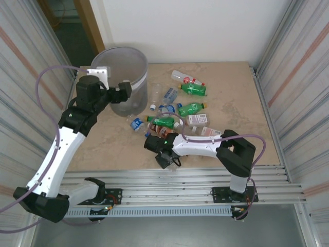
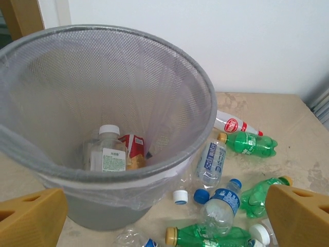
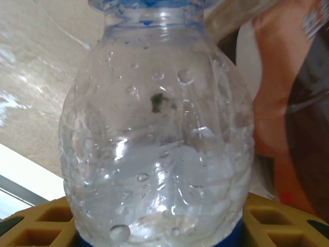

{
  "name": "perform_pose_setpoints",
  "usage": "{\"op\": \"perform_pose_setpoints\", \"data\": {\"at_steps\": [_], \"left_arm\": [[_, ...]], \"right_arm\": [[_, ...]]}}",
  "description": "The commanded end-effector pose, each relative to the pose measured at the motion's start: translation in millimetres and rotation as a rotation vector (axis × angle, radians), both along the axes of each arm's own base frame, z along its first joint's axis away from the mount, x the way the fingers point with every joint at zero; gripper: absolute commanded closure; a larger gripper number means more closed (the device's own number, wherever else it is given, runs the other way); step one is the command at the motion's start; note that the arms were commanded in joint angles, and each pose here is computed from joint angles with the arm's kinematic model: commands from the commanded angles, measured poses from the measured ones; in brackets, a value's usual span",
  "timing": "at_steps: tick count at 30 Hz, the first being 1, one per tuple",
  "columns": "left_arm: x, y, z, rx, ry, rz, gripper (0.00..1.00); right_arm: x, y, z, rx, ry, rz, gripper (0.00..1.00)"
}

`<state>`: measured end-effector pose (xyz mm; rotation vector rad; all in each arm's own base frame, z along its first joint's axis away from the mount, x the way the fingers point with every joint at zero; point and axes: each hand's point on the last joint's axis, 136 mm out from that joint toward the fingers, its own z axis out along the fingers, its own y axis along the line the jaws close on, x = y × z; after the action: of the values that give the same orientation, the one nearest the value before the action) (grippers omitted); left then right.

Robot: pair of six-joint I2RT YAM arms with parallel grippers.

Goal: Put the plastic bottles in the bin

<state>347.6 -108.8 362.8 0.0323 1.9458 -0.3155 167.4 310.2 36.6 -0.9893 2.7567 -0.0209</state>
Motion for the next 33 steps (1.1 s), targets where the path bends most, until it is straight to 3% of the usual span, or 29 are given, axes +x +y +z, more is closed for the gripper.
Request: {"op": "perform_pose_setpoints", "data": {"at_steps": [1, 11, 18, 26, 33], "left_arm": [[-7, 8, 8, -0.038, -0.036, 0.039, 0.01], [-23, 3, 7, -0.112, -0.047, -0.005, 0.01], [-27, -7, -2, -0.149, -0.055, -0.061, 0.01], [-33, -32, -1, -0.218, -0.104, -0.205, 0.02], [-46, -77, 27, -0.348, -0.129, -0.484, 0.06]], "right_arm": [[14, 9, 26, 0.032, -0.061, 0.022, 0.63], [49, 26, 113, 0.206, -0.249, 0.025, 0.70], [91, 34, 184, 0.446, -0.416, -0.018, 0.69], [125, 42, 244, 0.660, -0.582, -0.015, 0.69], [132, 50, 280, 0.816, -0.670, 0.056, 0.69]]}}
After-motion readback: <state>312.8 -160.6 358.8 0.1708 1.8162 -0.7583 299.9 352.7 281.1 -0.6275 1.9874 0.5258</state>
